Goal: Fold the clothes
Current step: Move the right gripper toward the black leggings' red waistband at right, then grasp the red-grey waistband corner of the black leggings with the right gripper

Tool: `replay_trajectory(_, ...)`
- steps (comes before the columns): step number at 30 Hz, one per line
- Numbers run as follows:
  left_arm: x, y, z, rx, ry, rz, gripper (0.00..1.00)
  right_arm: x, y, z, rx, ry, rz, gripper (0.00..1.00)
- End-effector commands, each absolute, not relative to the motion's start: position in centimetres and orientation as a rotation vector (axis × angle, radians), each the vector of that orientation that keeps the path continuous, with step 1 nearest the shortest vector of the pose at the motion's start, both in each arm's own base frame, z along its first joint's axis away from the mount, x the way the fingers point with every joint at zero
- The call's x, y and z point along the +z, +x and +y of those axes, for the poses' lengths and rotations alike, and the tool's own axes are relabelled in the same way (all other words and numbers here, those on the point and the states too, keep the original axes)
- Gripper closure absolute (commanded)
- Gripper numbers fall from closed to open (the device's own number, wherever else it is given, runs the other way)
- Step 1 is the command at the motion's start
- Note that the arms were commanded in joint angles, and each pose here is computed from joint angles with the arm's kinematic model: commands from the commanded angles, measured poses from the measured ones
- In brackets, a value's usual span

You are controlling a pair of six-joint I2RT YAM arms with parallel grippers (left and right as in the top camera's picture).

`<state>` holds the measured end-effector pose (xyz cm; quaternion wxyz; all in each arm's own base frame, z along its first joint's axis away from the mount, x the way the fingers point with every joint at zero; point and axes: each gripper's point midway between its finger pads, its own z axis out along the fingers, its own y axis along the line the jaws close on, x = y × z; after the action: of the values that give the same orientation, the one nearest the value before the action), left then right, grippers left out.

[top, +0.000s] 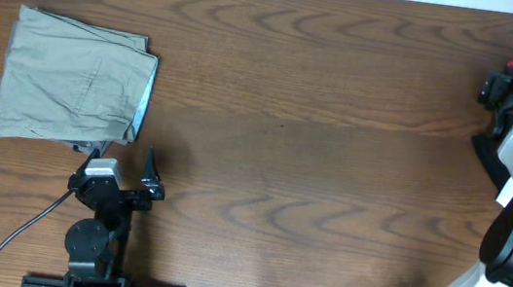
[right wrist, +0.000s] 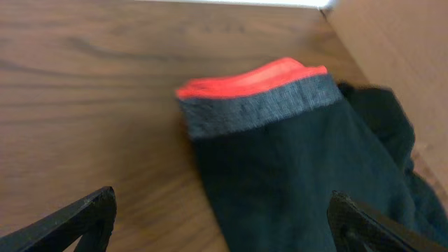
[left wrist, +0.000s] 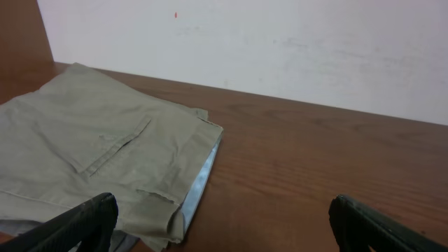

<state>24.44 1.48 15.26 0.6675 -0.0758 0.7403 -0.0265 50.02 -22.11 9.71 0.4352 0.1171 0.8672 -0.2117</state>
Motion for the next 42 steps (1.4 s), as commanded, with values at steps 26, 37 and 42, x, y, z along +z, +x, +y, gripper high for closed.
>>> replay_trajectory(26, 13.5, 24.3, 1.9, -0.045, -0.196, 1.721, 0.02, 7.7, 56.8, -23.9, -0.374, 0.231, 2.274, 0.06)
replay_trajectory(37, 13.5, 24.3, 1.9, -0.045, -0.196, 1.721, 0.02, 3.0, 57.9, -24.0, -0.366, 0.224, 2.279, 0.06)
replay_trajectory(42, 13.5, 24.3, 1.9, -0.045, -0.196, 1.721, 0.02, 2.8, 58.4, -24.2, -0.373, 0.223, 2.253, 0.1)
